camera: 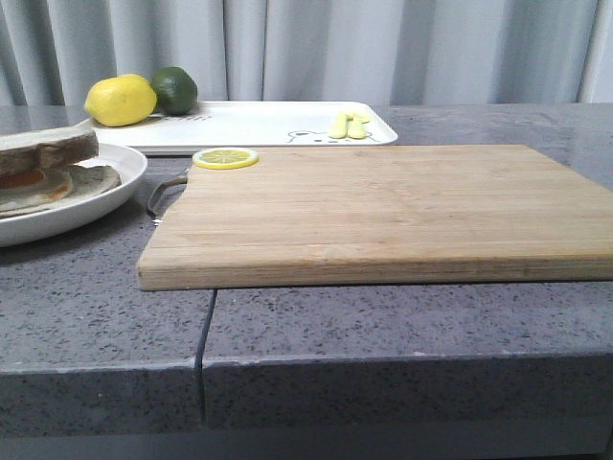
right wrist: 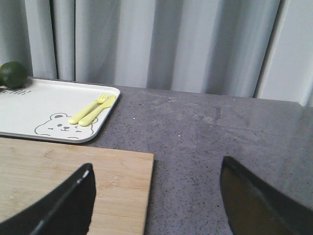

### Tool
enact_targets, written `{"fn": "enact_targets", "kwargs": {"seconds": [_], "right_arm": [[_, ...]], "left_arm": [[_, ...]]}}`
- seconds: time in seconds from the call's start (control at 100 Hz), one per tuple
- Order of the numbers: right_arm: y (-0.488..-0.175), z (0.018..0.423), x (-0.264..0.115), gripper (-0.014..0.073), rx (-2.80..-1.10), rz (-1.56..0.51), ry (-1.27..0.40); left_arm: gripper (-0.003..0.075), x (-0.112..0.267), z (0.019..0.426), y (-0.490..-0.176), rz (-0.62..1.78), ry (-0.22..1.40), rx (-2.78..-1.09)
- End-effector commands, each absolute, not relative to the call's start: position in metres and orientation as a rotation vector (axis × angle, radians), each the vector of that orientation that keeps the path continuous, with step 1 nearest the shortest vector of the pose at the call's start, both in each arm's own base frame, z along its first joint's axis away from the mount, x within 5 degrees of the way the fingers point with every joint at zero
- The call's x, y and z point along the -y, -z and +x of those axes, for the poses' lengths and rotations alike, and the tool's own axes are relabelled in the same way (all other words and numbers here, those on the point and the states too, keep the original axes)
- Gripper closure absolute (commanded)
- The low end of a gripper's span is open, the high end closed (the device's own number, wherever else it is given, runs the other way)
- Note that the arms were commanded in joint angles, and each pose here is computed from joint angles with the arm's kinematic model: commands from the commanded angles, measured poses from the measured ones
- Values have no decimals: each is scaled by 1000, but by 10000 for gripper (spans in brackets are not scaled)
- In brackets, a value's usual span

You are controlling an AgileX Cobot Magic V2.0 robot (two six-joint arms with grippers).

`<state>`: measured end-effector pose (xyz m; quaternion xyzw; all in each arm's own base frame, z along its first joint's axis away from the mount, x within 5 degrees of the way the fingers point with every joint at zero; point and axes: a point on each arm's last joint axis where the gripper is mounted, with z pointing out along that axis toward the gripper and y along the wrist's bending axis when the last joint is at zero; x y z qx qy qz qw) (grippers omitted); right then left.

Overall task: Place bread and move sandwich to tray
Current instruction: 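Lower the left gripper and grasp the plate rim nearest it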

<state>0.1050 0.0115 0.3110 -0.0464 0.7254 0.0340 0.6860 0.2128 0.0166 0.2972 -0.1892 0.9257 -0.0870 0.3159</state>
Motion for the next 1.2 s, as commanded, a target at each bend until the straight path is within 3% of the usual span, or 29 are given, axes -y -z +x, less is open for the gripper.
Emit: {"fn": "enact_targets", "kwargs": {"seconds": [0.0, 0.82, 1.19], "right_arm": [[-327, 104, -8, 64, -1527, -67, -57], [-327, 104, -8, 64, -1527, -67, -57], [-327, 104, -8, 64, -1527, -67, -57]], "left_arm": [[351, -18, 221, -308, -517, 252, -2352], [351, -20, 250, -271, -588, 275, -2480], [353, -21, 253, -271, -591, 277, -2465]]}}
